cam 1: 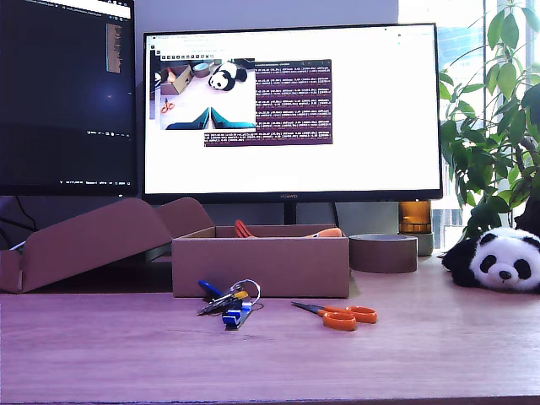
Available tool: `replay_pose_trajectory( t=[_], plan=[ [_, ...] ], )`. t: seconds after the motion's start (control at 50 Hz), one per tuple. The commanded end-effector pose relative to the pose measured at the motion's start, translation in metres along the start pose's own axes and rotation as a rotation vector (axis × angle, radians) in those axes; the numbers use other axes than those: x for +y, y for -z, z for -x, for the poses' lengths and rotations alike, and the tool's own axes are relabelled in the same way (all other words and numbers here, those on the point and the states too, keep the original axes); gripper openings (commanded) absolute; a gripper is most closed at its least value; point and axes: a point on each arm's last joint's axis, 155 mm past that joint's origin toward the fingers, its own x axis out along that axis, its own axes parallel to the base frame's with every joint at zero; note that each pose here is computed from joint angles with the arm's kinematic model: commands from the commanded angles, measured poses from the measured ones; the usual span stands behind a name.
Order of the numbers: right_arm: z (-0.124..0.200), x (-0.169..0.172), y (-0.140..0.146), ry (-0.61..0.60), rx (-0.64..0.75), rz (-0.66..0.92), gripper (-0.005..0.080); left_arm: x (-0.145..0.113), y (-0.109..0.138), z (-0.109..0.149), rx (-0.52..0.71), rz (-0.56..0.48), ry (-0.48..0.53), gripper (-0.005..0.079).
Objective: Pick up the fish toy and place it inside the cardboard box
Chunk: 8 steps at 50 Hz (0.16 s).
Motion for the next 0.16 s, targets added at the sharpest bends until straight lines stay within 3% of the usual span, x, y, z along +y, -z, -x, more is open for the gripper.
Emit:
replay_pose_trajectory(
  t=[0.0, 0.14],
  plan=[
    [-0.0014, -0.0006, 0.0041, 0.000, 0.005, -0.001, -0.0012, 0.0024, 0.0057, 0.0001, 0.008, 0.005, -0.008, -0.0019],
    [-0.0014, -0.0006, 0.0041, 0.000, 0.005, -0.001, -0.0012, 0.0012, 0.0015, 0.0030, -0.015, 0.001, -0.004, -0.0019]
  ],
)
